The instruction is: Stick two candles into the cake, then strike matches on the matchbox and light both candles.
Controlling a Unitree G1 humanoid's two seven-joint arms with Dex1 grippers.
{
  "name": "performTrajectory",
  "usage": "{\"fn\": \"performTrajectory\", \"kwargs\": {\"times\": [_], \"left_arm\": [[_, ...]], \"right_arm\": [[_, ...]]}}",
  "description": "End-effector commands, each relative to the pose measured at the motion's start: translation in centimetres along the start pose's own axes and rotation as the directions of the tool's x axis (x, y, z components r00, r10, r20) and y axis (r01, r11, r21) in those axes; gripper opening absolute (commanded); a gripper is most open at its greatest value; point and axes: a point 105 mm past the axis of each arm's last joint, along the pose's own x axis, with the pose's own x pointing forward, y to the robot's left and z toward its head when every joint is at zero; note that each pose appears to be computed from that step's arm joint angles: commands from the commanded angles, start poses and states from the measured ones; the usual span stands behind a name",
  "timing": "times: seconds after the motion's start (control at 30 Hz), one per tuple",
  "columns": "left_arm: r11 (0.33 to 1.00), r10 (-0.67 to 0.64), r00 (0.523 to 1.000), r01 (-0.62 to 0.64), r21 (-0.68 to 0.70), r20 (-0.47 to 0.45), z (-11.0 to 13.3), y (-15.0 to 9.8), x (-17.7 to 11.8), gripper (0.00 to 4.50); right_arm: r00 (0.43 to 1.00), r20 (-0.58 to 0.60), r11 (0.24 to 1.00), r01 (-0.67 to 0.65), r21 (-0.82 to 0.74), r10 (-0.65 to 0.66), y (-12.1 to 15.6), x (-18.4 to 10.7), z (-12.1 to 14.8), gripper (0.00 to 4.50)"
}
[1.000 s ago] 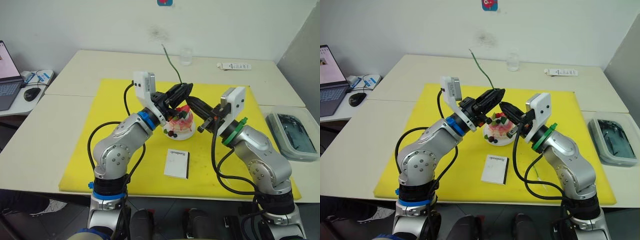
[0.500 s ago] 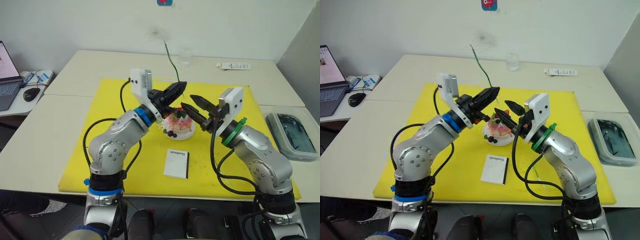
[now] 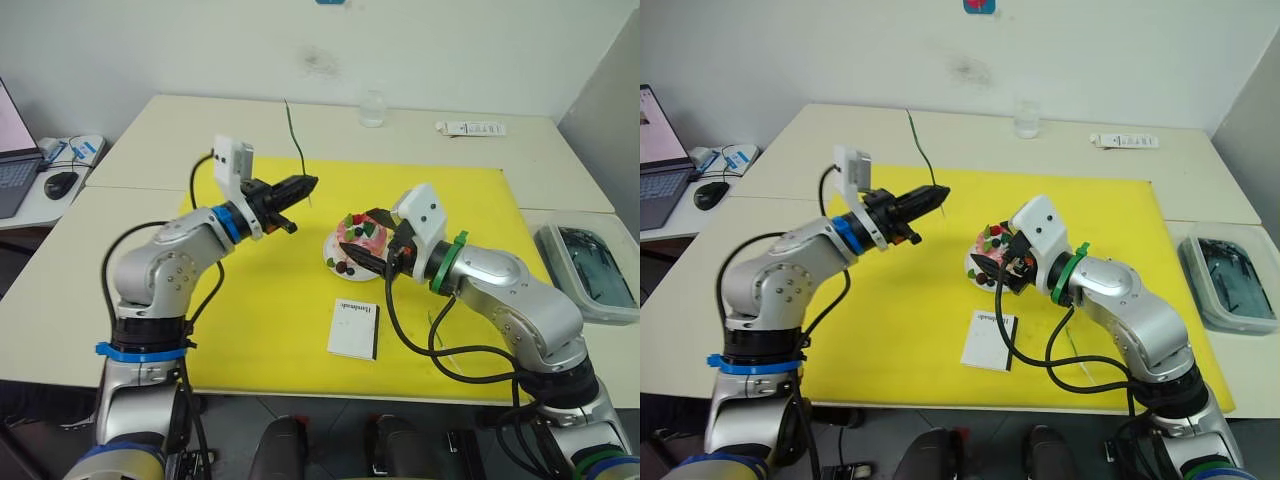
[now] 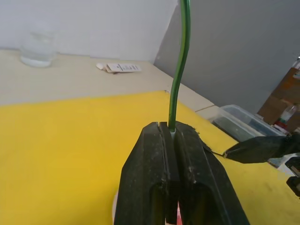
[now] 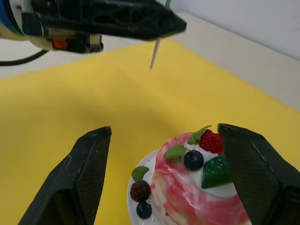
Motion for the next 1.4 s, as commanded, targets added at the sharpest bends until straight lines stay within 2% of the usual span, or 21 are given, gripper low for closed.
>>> {"fn": "performTrajectory", "kwargs": {"times": [0.03, 0.3, 1.4], "left_arm": [[0.999, -0.031, 0.998, 0.03, 0.022, 0.05, 0.4, -0.4, 0.7, 0.0], [0.998, -0.063, 0.997, 0.062, 0.031, 0.043, -0.6, -0.8, 2.1, 0.0], [0.999, -0.034, 0.998, 0.033, 0.025, 0.044, -2.8, -0.4, 3.0, 0.0]], "right_arm": [[0.999, 0.035, 0.999, 0.026, -0.047, -0.025, 0.0, -0.5, 1.5, 3.76], [0.998, 0.019, 0.997, 0.065, -0.048, -0.064, -0.3, -1.2, 1.3, 3.76], [0.995, -0.004, 0.994, 0.097, -0.056, -0.098, -0.8, -2.1, 1.1, 3.76]]}}
